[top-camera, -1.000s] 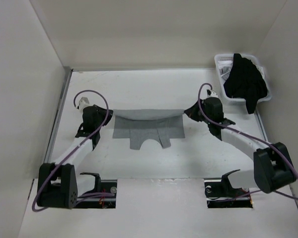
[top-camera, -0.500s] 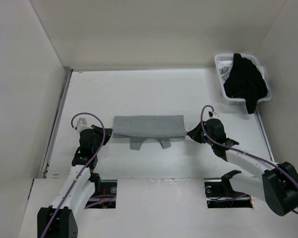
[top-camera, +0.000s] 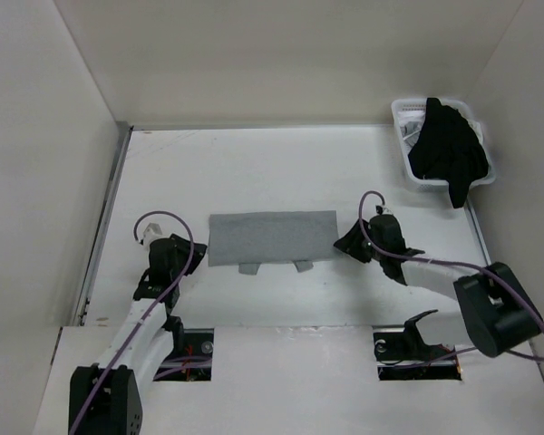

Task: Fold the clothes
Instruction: Fold the tank top

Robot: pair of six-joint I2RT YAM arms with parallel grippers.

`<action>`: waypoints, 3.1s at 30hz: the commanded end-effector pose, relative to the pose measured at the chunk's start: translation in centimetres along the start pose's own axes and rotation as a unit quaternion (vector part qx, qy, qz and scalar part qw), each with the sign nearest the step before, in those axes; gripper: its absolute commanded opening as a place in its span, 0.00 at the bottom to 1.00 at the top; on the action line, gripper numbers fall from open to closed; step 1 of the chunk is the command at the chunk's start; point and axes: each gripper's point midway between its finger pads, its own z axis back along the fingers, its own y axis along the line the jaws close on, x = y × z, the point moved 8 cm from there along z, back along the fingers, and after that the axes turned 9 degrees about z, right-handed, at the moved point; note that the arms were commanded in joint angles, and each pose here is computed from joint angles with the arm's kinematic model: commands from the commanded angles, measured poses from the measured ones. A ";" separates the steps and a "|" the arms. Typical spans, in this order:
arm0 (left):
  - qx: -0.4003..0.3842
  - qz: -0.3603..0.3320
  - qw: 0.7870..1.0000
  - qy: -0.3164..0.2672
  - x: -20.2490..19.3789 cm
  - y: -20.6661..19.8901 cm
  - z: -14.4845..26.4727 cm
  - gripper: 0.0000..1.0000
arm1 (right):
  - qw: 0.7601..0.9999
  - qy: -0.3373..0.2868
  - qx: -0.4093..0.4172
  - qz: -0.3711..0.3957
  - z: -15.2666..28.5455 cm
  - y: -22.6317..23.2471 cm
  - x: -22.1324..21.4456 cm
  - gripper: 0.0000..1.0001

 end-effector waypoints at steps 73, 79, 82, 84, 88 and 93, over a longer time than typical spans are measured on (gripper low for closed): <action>-0.074 -0.119 0.990 0.029 -1.9 -8.4 -3.7 0.54 | 0.963 -0.263 0.059 0.023 5.8 4.0 6.3 0.44; -0.022 -0.139 0.989 0.035 -2.0 -6.5 -4.3 0.57 | 0.954 -0.299 0.017 -0.011 5.3 1.1 7.3 0.65; -0.015 -0.147 0.988 0.035 -2.0 -6.1 -4.6 0.57 | 0.956 -0.293 0.002 -0.014 4.6 0.4 7.1 0.66; -0.020 -0.159 0.986 0.040 -2.2 -6.3 -4.7 0.57 | 0.957 -0.290 -0.003 -0.019 4.1 0.0 6.7 0.65; -0.031 -0.178 0.983 0.043 -2.6 -7.3 -5.3 0.57 | 0.959 -0.284 -0.017 -0.020 3.5 -0.8 6.0 0.64; -0.049 -0.195 0.978 0.059 -3.6 -8.5 -6.2 0.57 | 0.953 -0.302 -0.010 -0.020 4.0 -1.0 5.8 0.64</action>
